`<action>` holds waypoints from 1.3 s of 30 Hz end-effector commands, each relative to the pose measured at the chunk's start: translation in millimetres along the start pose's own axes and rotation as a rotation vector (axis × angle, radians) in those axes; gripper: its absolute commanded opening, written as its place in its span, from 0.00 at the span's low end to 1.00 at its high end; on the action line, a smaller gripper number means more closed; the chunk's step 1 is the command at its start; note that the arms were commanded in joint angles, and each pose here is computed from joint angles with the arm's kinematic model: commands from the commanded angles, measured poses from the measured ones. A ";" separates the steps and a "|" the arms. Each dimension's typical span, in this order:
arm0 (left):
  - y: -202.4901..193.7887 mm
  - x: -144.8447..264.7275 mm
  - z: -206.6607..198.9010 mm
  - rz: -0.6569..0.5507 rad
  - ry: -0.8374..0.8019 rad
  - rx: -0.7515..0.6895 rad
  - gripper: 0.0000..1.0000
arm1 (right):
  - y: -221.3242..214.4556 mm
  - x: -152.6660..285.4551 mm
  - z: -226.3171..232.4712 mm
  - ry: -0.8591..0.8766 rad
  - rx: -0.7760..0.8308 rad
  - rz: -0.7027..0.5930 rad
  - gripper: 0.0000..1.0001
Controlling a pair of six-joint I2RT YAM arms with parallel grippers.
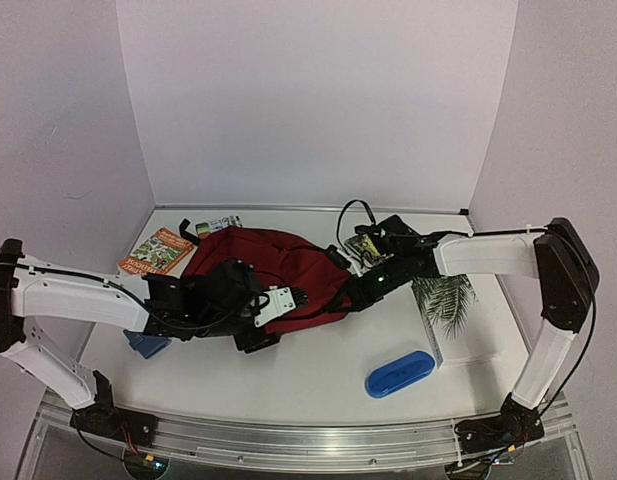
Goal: Pack the student bag
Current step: Unzip the student bag at the center of the board.
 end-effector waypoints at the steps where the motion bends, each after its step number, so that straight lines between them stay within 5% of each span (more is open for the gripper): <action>1: 22.6 -21.0 -17.3 0.017 -0.025 0.028 0.73 | 16.1 10.2 23.2 0.078 0.039 -0.047 0.00; 7: 31.2 -53.5 -24.6 0.031 0.000 -0.004 0.69 | 16.0 18.8 36.9 0.120 0.061 -0.062 0.00; 16: -0.1 -35.3 -17.8 0.121 0.027 0.030 0.01 | 11.2 34.4 19.5 0.042 0.075 -0.084 0.00; 28: -28.9 5.1 -1.9 0.177 0.084 0.086 0.00 | -3.2 93.2 -70.4 -0.181 0.002 -0.113 0.00; 39: -19.9 -5.3 15.3 0.122 0.126 0.067 0.01 | -47.5 97.9 -15.8 -0.035 0.004 -0.090 0.00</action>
Point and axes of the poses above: each gripper's point midway between its finger pads, its own x axis back along the fingers, its own z axis along the line the jaws close on, y = z × x, the point moved 7 cm from there along x, back along the fingers, and after that the axes turned 12 degrees about x, right-handed, at the moved point
